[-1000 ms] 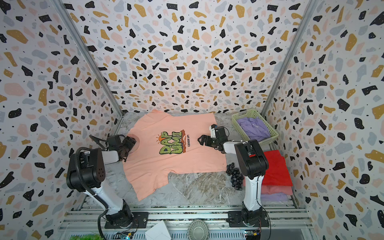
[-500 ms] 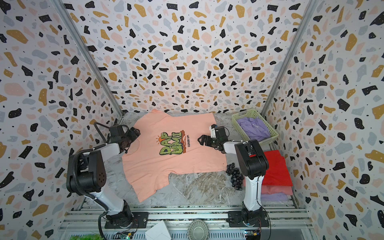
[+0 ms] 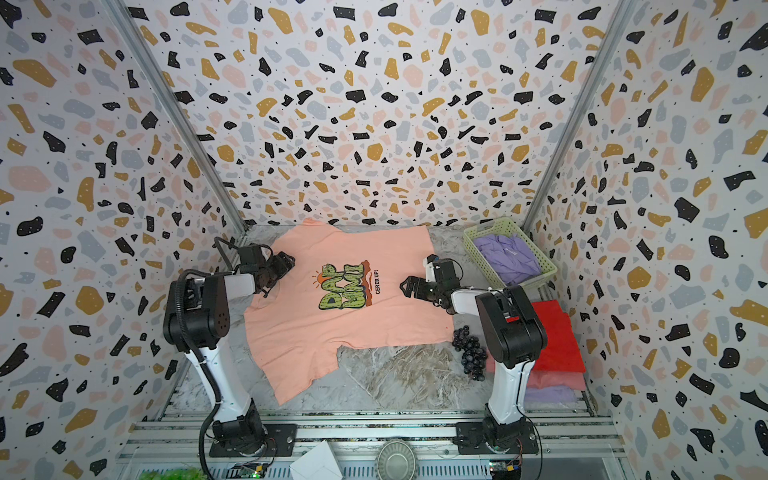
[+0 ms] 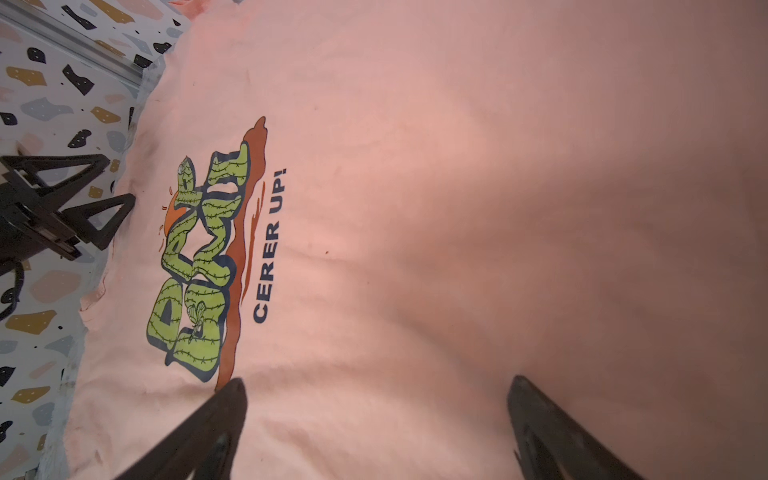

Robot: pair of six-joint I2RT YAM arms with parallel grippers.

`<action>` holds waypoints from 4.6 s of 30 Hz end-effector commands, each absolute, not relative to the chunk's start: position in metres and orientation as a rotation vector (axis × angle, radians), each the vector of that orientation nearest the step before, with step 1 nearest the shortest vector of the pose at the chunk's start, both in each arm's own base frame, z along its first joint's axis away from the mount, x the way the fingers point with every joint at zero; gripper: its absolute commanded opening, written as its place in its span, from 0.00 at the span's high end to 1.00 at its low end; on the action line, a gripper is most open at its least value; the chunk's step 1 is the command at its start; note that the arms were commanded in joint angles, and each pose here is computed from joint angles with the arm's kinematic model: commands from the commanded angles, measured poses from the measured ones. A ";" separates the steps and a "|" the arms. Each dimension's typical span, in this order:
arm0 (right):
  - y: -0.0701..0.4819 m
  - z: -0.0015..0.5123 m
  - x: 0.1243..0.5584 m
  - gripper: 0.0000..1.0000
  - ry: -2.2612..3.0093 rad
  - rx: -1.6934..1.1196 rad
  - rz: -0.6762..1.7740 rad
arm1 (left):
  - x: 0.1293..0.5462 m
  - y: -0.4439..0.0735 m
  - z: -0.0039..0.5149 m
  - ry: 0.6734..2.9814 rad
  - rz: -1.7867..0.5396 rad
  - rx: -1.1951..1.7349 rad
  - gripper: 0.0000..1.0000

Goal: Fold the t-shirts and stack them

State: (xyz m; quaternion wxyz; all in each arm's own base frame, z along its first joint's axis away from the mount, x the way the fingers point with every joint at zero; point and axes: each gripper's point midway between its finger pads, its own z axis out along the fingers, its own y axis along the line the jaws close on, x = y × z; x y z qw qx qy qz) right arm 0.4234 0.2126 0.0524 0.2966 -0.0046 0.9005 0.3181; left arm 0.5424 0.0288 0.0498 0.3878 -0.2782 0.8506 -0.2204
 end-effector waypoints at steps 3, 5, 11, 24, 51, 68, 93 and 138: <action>0.195 0.031 0.398 0.02 2.498 0.126 0.827 | 0.561 0.015 0.028 2.193 -0.578 -0.706 0.16; 0.193 0.027 0.403 0.02 2.501 0.139 0.810 | 0.576 0.016 0.024 2.187 -0.586 -0.700 0.17; 0.184 0.023 0.446 0.02 2.477 0.152 0.772 | 0.610 0.022 0.014 2.198 -0.567 -0.724 0.17; 0.191 0.034 0.481 0.04 2.444 0.110 0.814 | 0.644 0.023 0.060 2.094 -0.597 -0.623 0.17; 0.148 0.131 0.371 0.03 2.241 0.057 0.834 | 0.366 -0.004 0.132 2.173 -0.516 -0.600 0.20; 0.216 0.080 0.466 0.04 2.288 -0.012 0.906 | 0.468 -0.010 0.071 2.165 -0.620 -0.679 0.19; 0.205 0.021 0.302 0.05 2.594 -0.051 0.906 | 0.272 0.062 0.011 2.243 -0.191 -1.091 0.19; 0.229 0.037 0.485 0.03 2.405 -0.175 0.714 | 0.513 0.033 0.020 2.291 -0.378 -0.791 0.11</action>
